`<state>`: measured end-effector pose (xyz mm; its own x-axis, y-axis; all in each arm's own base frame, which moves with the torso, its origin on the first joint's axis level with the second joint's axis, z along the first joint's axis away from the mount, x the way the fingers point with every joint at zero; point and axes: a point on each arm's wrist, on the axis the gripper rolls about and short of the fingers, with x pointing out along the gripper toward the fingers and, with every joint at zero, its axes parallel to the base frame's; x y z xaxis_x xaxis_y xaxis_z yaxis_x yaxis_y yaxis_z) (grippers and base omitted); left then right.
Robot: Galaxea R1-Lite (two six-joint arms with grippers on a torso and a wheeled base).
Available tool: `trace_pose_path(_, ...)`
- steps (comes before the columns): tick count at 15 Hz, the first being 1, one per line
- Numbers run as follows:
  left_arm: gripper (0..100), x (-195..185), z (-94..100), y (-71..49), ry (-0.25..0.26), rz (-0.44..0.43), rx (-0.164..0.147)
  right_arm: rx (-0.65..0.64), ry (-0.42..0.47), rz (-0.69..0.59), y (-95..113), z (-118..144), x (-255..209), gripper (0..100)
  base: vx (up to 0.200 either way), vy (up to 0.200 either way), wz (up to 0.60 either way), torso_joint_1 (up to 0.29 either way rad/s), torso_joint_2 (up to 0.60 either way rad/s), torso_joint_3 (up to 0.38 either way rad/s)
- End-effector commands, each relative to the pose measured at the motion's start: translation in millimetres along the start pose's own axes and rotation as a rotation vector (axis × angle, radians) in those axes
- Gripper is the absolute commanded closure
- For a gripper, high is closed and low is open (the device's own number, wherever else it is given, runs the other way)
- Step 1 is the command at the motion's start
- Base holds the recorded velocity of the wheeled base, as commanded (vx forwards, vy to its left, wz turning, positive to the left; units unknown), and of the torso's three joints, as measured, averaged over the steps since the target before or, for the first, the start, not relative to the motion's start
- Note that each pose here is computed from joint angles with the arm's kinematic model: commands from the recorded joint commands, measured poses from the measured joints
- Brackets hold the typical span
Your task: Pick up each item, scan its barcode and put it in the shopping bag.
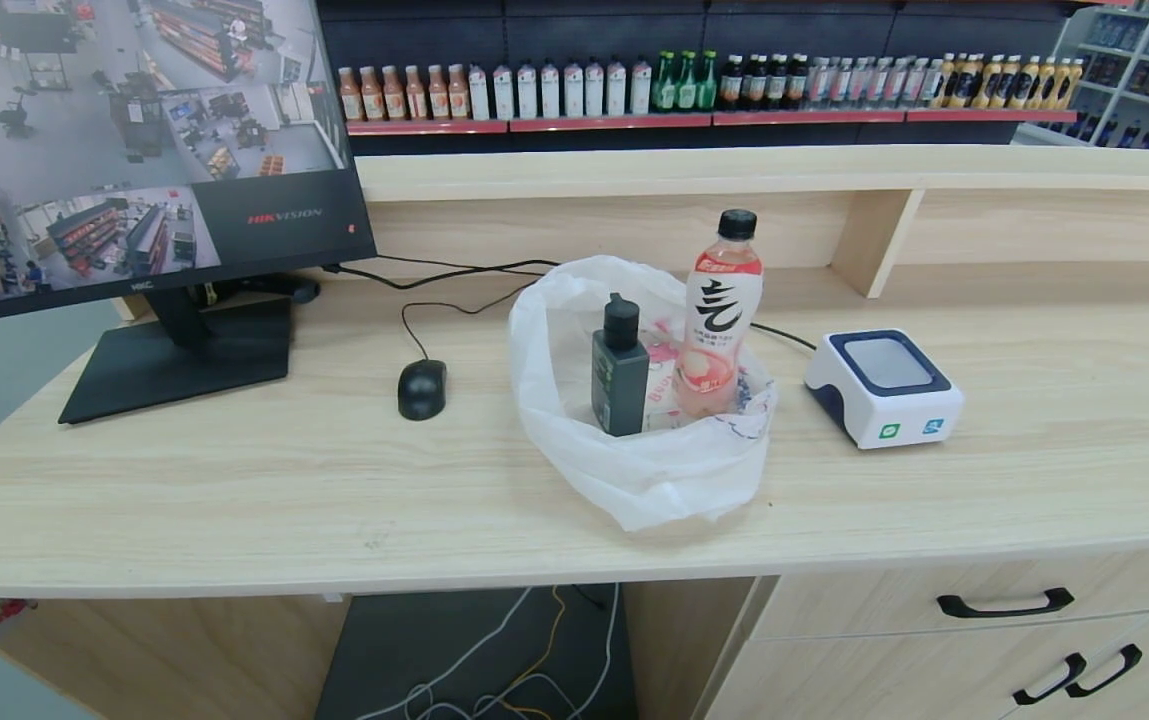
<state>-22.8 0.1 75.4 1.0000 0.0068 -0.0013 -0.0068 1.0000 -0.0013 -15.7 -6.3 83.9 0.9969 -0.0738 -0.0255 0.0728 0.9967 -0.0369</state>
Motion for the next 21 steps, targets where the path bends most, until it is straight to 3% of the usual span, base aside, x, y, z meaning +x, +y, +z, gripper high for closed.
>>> trace_pose_path(1, 0, 0.0, 0.1, 0.0, -0.001, 0.001, 0.000, -0.005, 0.039, -0.031, -0.4, -0.1, 1.9, 0, 0.000, 0.000, 0.00, 0.000, 0.00, 0.000)
trace_pose_path(5, 0, 0.0, -0.1, 0.0, 0.000, 0.001, 0.000, -0.019, 0.094, -0.031, 0.5, 1.4, 6.5, 0, 0.000, 0.000, 0.00, 0.000, 0.00, 0.000)
trace_pose_path(8, 0, 0.0, 0.1, 0.0, -0.001, 0.001, -0.003, -0.040, 0.051, -0.027, 0.0, 1.3, 2.9, 0, 0.000, 0.000, 0.00, 0.000, 0.00, 0.000)
trace_pose_path(9, 0, 0.0, 0.1, 0.0, -0.001, 0.001, -0.002, -0.028, 0.061, -0.069, 0.5, 1.2, 3.1, 0, 0.000, 0.000, 0.00, 0.000, 0.00, 0.000)
trace_pose_path(11, 0, 0.0, -0.1, 0.0, 0.000, 0.001, 0.000, -0.006, 0.123, -0.274, 2.9, 2.1, 6.6, 0, 0.000, 0.000, 0.00, 0.000, 0.00, 0.000)
trace_pose_path(12, 0, 0.0, 0.1, 0.0, -0.001, 0.001, -0.002, 0.021, 0.101, -0.272, 3.8, 1.6, 4.8, 0, 0.000, 0.000, 0.00, 0.000, 0.00, 0.000)
trace_pose_path(14, 0, 0.0, 0.1, 0.0, -0.001, 0.001, -0.003, 0.024, 0.020, 0.018, 5.9, -6.8, -4.1, 0, 0.000, 0.000, 0.00, 0.000, 0.00, 0.000)
trace_pose_path(21, 0, 0.0, 0.1, 0.0, -0.001, 0.001, -0.002, 0.023, -0.028, 0.039, 5.3, -7.7, -7.6, 0, 0.000, 0.000, 0.00, 0.000, 0.00, 0.000)
